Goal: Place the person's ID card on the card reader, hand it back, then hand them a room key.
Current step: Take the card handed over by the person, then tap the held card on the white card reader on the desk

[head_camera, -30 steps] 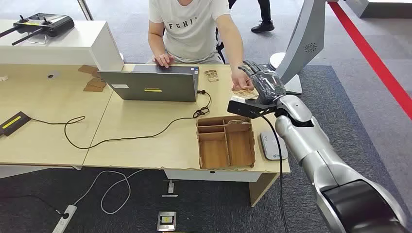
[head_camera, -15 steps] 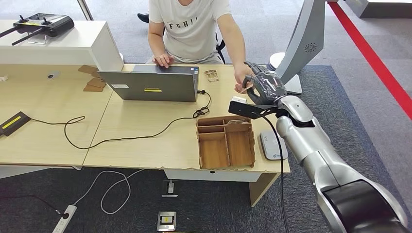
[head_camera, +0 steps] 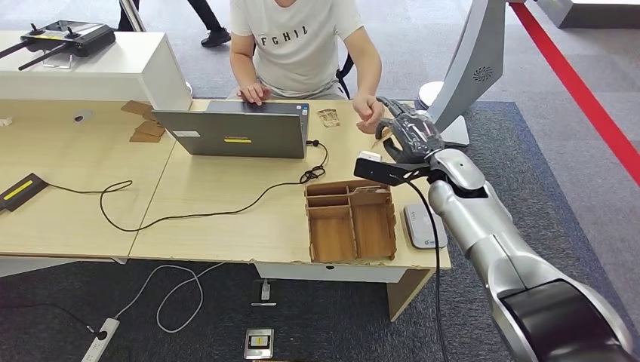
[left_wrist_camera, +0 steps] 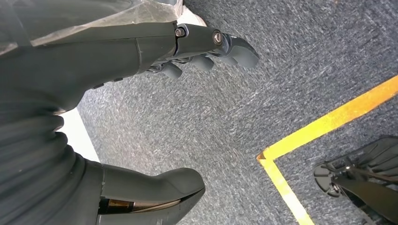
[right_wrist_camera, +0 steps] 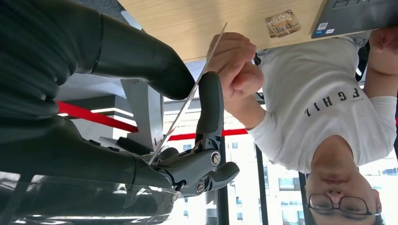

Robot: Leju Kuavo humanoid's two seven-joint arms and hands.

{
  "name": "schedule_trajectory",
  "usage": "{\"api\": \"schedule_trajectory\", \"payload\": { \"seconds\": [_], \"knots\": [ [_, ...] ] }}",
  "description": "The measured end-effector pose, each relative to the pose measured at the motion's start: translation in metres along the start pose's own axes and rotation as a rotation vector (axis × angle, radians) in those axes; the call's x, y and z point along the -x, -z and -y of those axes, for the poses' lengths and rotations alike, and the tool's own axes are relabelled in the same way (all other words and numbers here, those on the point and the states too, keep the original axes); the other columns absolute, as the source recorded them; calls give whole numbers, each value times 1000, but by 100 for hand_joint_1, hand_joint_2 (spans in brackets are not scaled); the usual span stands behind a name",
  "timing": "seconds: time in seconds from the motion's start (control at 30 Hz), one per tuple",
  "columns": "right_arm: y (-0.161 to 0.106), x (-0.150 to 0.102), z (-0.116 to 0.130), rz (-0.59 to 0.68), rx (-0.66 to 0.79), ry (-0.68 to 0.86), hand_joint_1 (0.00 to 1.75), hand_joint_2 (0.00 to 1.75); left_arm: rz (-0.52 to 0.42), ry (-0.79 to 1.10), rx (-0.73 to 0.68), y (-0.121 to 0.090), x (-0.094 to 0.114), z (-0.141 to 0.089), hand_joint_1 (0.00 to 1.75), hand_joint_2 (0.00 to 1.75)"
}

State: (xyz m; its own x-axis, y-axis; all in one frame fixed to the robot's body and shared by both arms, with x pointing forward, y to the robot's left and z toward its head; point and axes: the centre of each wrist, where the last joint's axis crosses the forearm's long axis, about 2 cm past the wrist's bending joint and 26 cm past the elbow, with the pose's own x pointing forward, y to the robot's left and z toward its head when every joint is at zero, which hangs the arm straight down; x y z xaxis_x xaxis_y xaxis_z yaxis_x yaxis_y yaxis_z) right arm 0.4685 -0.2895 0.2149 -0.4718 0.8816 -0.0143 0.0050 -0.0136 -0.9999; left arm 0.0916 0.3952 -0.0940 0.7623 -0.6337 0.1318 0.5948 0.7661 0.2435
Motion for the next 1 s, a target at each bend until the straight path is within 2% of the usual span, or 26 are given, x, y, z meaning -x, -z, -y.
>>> {"api": "schedule_trajectory", "payload": {
  "seconds": [0.4,0.5,0.83,1.0],
  "knots": [
    [-2,6,2,-13,-11,-8,175,175,-19,-23,-1,0,2,0,0,175],
    [-9,20,4,-48,-34,-25,175,175,-25,-31,1,0,4,0,0,175],
    [-49,89,13,-189,-121,-97,175,175,-55,-51,5,-1,11,-2,0,175],
    [-62,107,19,-217,-137,-101,175,175,-71,-62,9,-1,11,-2,0,175]
  ]
}}
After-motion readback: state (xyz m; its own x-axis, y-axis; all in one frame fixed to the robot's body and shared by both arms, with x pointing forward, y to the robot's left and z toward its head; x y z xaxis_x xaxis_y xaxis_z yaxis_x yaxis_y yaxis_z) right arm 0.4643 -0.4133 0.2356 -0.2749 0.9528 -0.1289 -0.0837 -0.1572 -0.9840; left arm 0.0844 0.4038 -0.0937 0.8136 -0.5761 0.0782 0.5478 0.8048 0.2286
